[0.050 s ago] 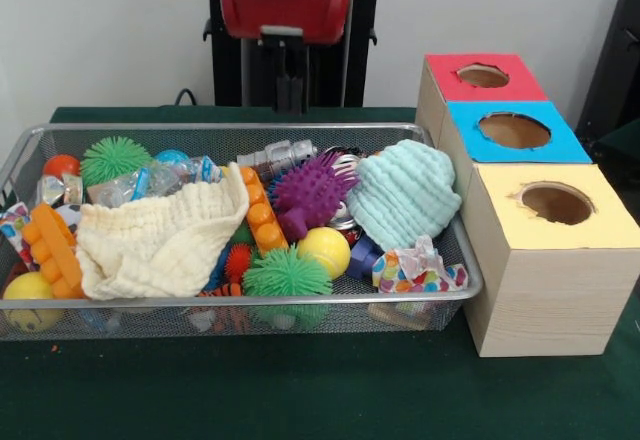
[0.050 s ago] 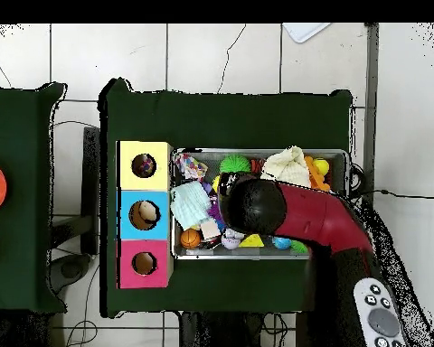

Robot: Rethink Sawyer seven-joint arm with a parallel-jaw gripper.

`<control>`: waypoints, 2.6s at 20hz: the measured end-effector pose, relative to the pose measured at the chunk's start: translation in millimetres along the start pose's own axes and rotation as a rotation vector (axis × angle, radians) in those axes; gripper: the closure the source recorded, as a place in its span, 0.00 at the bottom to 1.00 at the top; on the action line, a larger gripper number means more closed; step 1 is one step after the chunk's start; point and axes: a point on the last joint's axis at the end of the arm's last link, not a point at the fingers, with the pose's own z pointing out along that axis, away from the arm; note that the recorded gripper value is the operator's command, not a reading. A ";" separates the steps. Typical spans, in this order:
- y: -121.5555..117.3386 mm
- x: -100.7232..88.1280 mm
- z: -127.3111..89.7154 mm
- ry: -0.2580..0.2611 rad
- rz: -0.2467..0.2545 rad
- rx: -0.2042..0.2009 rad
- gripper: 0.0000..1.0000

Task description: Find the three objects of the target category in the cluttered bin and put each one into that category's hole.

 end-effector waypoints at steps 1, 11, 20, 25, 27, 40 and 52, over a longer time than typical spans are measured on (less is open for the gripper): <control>1.9 -0.2 2.9 0.002 -0.007 -0.002 1.00; 86.4 -11.9 35.2 0.004 -0.172 -0.025 1.00; 123.2 -20.1 19.4 0.015 -0.224 -0.043 0.00; 113.1 -31.9 17.0 0.000 -0.206 -0.051 0.00; 107.6 -38.6 16.3 -0.010 -0.197 -0.049 0.00; 95.6 -101.3 5.8 -0.052 -0.163 -0.040 0.00; 138.5 -110.5 2.6 -0.070 -0.215 -0.044 0.00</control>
